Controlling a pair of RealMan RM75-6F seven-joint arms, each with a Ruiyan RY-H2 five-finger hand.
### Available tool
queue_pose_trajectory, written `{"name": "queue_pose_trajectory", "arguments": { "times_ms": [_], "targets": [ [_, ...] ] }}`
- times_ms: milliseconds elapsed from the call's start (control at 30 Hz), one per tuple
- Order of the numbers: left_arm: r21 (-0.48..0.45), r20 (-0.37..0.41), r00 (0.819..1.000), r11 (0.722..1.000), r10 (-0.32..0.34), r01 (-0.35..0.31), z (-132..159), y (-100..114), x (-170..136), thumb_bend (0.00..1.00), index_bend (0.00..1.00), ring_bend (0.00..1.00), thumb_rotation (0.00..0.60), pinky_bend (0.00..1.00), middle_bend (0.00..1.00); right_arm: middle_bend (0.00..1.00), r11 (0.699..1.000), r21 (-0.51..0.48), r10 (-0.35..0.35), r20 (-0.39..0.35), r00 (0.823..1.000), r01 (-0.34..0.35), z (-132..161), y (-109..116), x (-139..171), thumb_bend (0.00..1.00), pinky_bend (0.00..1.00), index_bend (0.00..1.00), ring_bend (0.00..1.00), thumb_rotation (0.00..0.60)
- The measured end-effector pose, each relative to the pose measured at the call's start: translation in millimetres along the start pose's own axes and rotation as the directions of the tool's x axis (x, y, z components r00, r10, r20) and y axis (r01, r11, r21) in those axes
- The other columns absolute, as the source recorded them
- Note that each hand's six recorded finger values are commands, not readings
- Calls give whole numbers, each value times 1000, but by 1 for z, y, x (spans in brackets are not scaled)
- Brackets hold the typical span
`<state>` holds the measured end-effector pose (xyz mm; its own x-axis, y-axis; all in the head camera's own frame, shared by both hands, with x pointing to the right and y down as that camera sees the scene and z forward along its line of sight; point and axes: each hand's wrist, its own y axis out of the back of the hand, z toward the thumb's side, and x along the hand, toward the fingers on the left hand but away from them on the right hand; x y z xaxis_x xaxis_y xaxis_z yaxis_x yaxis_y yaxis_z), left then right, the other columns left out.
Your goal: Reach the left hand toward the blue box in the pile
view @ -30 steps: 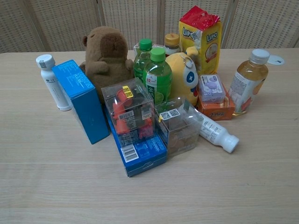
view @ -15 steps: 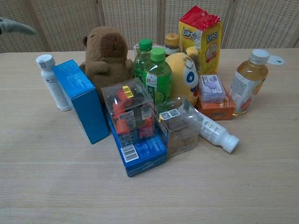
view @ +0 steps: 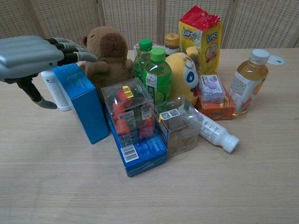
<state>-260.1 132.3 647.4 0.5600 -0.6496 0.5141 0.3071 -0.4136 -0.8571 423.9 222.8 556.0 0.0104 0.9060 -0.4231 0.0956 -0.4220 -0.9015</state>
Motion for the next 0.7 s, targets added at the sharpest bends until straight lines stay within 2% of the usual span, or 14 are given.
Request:
{"name": "queue_pose_trajectory", "arguments": {
  "times_ms": [200, 233, 267, 300, 333, 367, 467, 533, 700],
  "targets": [
    [8, 18, 1000, 1000, 0, -1, 17, -8, 13, 0, 8, 0, 600, 0, 0, 0, 1000, -6, -5, 5, 1000, 5, -1, 2, -1, 0, 0, 0, 0, 600],
    [14, 22, 1000, 1000, 4, -4, 19, -9, 14, 0, 42, 0, 600, 0, 1, 0, 1000, -7, -5, 5, 1000, 5, -1, 2, -1, 0, 0, 0, 0, 600],
    [22, 27, 1000, 1000, 10, -11, 21, -10, 15, 0, 108, 0, 600, 0, 44, 0, 1000, -8, -6, 5, 1000, 6, -2, 2, -1, 0, 0, 0, 0, 600],
    [29, 30, 999, 999, 17, -18, 22, -10, 15, 0, 188, 21, 600, 12, 132, 0, 1000, -9, -7, 4, 1000, 7, -2, 3, -1, 0, 0, 0, 0, 600],
    [36, 32, 999, 999, 26, -27, 23, -11, 15, 0, 303, 90, 600, 74, 287, 0, 1000, -10, -8, 3, 1000, 8, -1, 3, -1, 0, 0, 0, 0, 600],
    [44, 35, 999, 998, 40, -41, 24, -10, 16, 0, 429, 196, 600, 173, 471, 0, 1000, -11, -10, 3, 1000, 10, -1, 4, -1, 0, 0, 0, 0, 600],
    [63, 43, 996, 994, 81, -84, 27, -10, 16, 0, 758, 507, 600, 480, 818, 0, 1000, -14, -12, 3, 1000, 12, -2, 4, -1, 0, 0, 0, 0, 600],
    [76, 48, 993, 991, 105, -109, 28, -11, 15, 0, 861, 606, 600, 575, 921, 0, 1000, -16, -11, 4, 1000, 11, -2, 4, 0, 0, 0, 0, 0, 600],
    [77, 44, 990, 988, 131, -134, 27, -15, 13, 0, 886, 636, 600, 606, 950, 0, 1000, -15, -7, 3, 1000, 7, -2, 4, 0, 0, 0, 0, 0, 600]
  ]
}}
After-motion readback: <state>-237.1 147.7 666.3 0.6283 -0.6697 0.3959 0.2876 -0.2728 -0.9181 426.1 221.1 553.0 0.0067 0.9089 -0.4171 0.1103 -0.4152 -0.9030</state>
